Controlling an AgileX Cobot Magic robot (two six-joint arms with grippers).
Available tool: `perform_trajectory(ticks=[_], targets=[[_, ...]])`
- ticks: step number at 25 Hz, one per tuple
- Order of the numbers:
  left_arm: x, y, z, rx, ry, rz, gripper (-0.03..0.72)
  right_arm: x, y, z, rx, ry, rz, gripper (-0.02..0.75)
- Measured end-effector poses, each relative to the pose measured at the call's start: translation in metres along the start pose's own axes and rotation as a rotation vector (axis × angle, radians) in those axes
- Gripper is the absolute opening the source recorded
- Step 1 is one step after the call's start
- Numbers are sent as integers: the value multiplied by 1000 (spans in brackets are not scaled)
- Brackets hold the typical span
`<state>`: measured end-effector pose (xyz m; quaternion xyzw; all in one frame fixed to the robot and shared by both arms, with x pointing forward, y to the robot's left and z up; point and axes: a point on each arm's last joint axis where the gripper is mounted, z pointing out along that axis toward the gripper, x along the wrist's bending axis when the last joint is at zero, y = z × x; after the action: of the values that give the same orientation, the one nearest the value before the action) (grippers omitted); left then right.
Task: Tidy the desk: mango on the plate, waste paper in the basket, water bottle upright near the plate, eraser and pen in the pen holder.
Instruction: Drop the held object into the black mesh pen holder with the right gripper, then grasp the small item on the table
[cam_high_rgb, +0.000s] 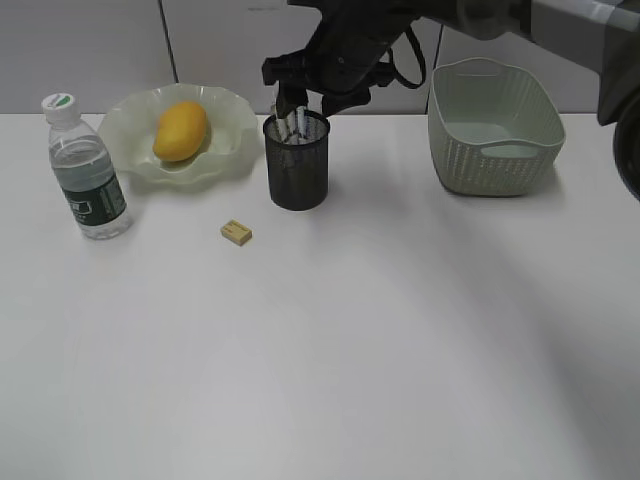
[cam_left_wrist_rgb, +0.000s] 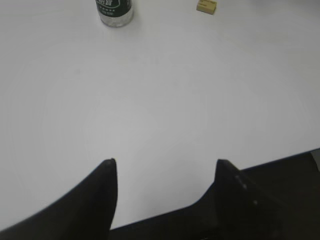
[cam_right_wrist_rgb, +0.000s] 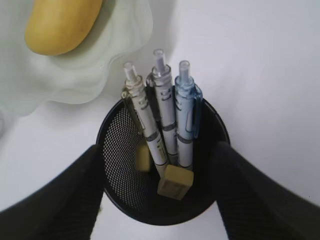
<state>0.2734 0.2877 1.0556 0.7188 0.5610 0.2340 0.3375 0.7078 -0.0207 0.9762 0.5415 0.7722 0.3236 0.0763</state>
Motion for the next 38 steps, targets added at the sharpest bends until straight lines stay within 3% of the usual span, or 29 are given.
perform_trajectory(ticks=[11, 19, 29, 38], targets=[[0, 0, 0, 0, 0, 0, 466, 3, -8, -21, 158, -10, -50, 526], [0, 0, 0, 0, 0, 0, 466, 0, -13, -50, 303, -87, -107, 510], [0, 0, 0, 0, 0, 0, 466, 4, -12, -102, 279, -119, -130, 510], [0, 0, 0, 0, 0, 0, 466, -3, -63, -134, 429, -141, -141, 489]])
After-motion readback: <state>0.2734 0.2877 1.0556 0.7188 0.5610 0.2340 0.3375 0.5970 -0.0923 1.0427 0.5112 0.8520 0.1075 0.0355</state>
